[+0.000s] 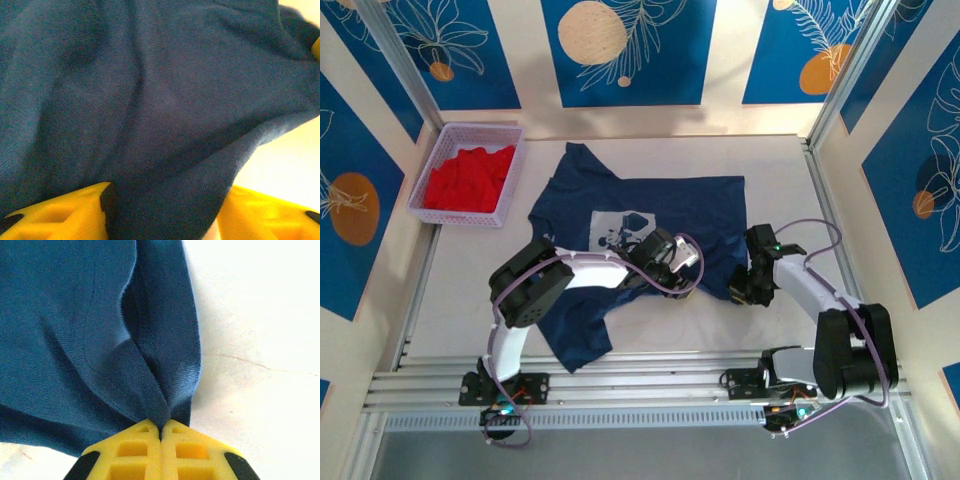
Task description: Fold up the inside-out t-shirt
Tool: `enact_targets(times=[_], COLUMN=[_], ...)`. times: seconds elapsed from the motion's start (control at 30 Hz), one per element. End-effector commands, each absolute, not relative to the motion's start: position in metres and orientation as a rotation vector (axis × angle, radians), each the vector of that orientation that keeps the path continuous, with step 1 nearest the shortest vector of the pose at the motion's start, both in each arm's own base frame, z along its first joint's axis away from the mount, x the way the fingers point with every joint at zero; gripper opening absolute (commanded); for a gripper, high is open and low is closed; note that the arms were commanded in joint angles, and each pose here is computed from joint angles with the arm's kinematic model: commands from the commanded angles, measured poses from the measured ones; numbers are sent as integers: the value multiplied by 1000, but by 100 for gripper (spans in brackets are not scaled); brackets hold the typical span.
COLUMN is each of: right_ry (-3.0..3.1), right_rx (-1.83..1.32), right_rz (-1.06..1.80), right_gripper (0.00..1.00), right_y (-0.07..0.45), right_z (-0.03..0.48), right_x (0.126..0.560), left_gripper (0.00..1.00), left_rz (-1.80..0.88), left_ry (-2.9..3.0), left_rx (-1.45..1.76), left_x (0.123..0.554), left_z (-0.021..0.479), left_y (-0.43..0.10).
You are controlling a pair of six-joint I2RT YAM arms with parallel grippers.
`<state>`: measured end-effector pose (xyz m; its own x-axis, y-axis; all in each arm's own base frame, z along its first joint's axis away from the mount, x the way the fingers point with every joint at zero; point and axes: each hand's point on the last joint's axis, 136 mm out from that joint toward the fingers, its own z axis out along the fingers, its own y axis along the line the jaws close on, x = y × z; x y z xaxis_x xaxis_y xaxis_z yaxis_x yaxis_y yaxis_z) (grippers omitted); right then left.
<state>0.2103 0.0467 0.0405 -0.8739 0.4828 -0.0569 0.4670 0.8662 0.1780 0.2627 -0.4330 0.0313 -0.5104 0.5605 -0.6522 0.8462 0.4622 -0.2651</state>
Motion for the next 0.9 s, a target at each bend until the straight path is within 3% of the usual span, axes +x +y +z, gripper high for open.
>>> enact_targets(times=[0.0, 0.27, 0.43, 0.6, 0.73, 0.87], right_ry=[2907, 2841, 2807, 2786, 2767, 2760], right_rx=[710, 620, 546, 485, 436, 404], right_rz=[156, 90, 125, 142, 168, 229], right_gripper=[3, 2, 0, 0, 0, 0], right_y=[35, 26, 33, 37, 42, 50], right_z=[59, 69, 74, 80, 86, 86], right_x=[218, 254, 287, 304, 310, 313], left_gripper=[58, 69, 72, 70, 68, 67], left_rz=[-802, -903, -874, -552, -270, -230], left_ry=[2362, 2257, 2236, 2413, 2640, 2716], left_rx=[1192, 1127, 963, 691, 356, 182], left_x=[243, 240, 250, 251, 222, 200], left_z=[13, 69, 107, 108, 87, 77], left_y=[-414, -415, -387, -309, -220, -177])
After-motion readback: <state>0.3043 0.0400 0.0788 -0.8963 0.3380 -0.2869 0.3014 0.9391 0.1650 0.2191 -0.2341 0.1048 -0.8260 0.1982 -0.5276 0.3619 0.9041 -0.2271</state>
